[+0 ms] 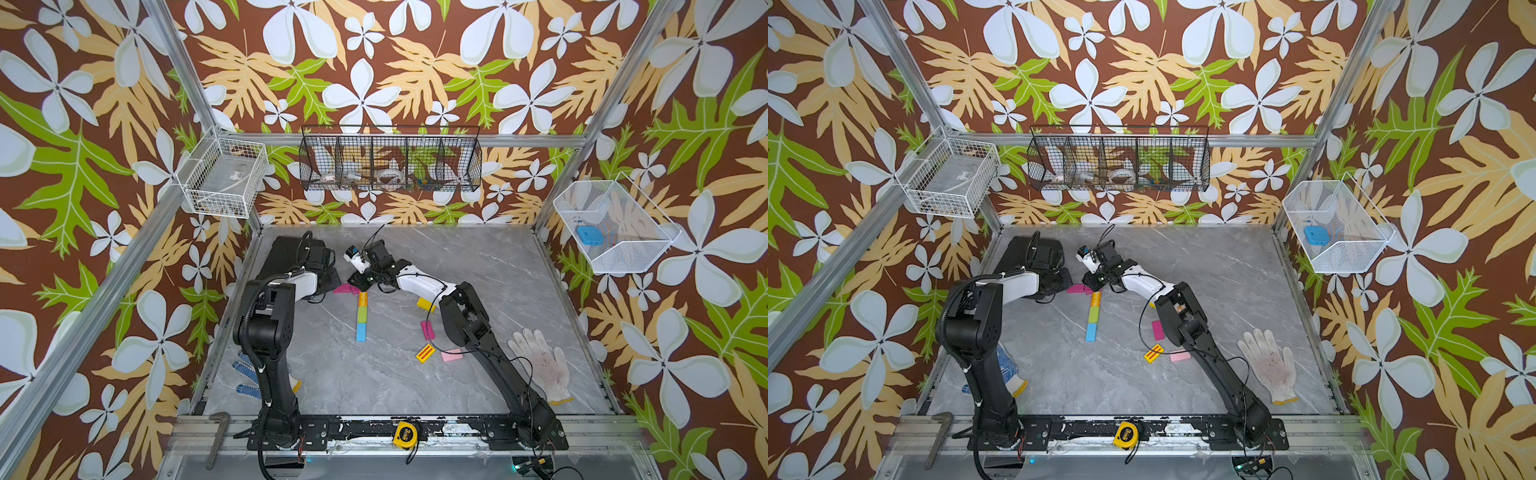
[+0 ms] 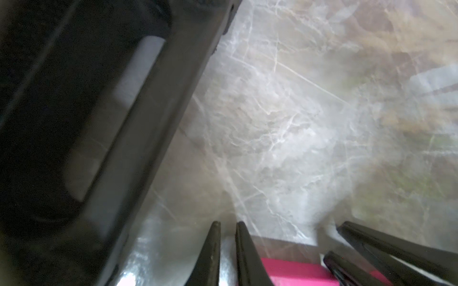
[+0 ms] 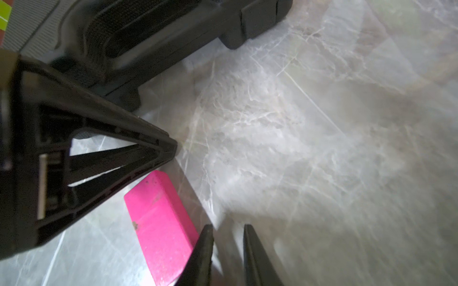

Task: Assemble the number 7 with building blocks
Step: Adjust the building block at the center of the board.

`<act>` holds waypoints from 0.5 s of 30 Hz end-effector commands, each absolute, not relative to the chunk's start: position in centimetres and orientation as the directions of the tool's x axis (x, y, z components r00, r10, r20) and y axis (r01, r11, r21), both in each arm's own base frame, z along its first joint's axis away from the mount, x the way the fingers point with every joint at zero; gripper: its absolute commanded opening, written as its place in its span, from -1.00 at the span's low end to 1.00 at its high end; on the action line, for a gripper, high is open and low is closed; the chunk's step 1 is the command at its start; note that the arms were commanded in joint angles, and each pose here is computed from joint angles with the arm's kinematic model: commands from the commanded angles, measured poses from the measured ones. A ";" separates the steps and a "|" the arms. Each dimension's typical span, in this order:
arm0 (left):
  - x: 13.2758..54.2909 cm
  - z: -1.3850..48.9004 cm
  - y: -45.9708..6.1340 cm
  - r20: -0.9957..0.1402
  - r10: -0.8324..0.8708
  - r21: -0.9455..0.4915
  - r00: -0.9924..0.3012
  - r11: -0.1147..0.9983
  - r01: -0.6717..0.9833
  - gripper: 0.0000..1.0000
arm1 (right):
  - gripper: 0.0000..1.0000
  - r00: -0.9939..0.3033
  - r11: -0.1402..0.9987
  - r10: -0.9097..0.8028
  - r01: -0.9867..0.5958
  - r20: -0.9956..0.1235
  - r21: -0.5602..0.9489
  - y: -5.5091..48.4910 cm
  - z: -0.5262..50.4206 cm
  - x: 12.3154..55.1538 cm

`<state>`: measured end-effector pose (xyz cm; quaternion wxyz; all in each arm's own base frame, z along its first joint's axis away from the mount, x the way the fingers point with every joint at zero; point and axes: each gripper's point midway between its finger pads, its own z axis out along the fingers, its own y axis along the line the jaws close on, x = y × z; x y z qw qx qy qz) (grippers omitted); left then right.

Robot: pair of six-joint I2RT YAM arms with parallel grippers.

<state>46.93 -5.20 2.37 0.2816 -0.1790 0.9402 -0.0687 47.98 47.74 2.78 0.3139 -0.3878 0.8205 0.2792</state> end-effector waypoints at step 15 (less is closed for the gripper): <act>45.3 1.0 -4.9 -0.444 -0.385 -0.209 -0.809 0.922 -0.325 -0.69 | -0.52 -0.525 0.599 -0.383 -0.768 -0.760 0.228 47.5 4.5 50.6</act>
